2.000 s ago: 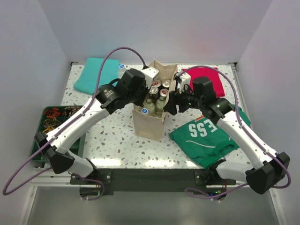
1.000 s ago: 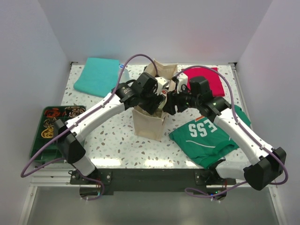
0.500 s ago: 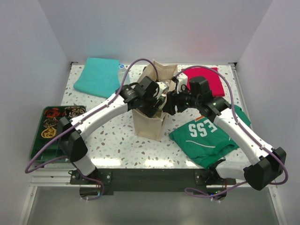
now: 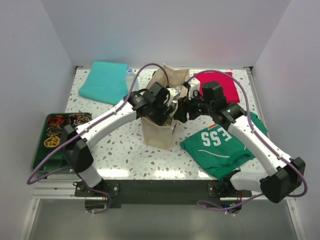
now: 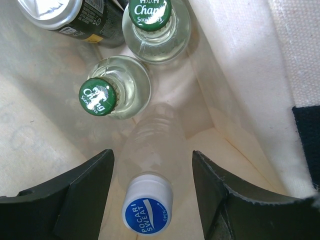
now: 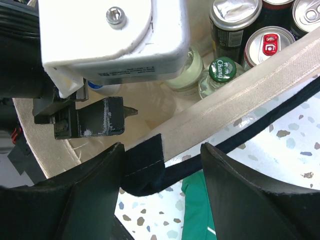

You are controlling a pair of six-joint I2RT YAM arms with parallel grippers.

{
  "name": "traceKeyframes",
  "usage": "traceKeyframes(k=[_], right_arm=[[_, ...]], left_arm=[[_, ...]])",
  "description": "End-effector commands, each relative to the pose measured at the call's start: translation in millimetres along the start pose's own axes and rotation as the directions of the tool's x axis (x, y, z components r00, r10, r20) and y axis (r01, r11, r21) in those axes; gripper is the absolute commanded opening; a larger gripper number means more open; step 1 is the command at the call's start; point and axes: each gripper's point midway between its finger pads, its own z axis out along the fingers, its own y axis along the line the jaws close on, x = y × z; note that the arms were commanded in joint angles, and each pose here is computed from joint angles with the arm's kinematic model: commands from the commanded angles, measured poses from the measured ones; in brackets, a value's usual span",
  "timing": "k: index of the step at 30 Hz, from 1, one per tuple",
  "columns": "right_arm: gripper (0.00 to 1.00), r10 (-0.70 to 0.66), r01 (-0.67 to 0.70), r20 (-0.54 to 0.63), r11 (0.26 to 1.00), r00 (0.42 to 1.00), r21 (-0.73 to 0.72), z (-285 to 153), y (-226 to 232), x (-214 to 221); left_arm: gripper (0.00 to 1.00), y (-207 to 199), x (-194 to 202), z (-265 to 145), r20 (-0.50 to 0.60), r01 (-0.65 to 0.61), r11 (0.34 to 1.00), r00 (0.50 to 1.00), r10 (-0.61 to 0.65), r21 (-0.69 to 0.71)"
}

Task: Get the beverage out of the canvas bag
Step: Take out the drink from the canvas bag.

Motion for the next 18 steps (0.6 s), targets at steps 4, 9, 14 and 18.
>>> traceKeyframes(k=[4,9,14,18], right_arm=[[0.66,-0.017,0.017,0.067,1.000,0.998,-0.006,-9.2,6.1,-21.4],[0.66,-0.012,0.012,0.070,1.000,0.997,-0.007,-9.1,6.4,-21.6],[0.66,-0.011,0.011,0.065,1.000,0.998,-0.008,-7.8,6.4,-20.3],[0.66,-0.009,0.009,0.068,1.000,0.998,-0.004,-8.4,5.5,-20.2]], left_arm=[[0.69,-5.3,13.1,-6.9,-0.029,0.023,0.999,0.999,-0.022,0.025],[0.69,-11.4,15.4,-10.2,-0.034,0.045,0.997,0.998,-0.043,0.056],[0.69,-10.7,17.3,-13.5,-0.034,0.049,0.997,0.998,-0.048,0.053],[0.69,-10.0,18.8,-14.5,-0.038,0.049,0.998,0.998,-0.047,0.049]])
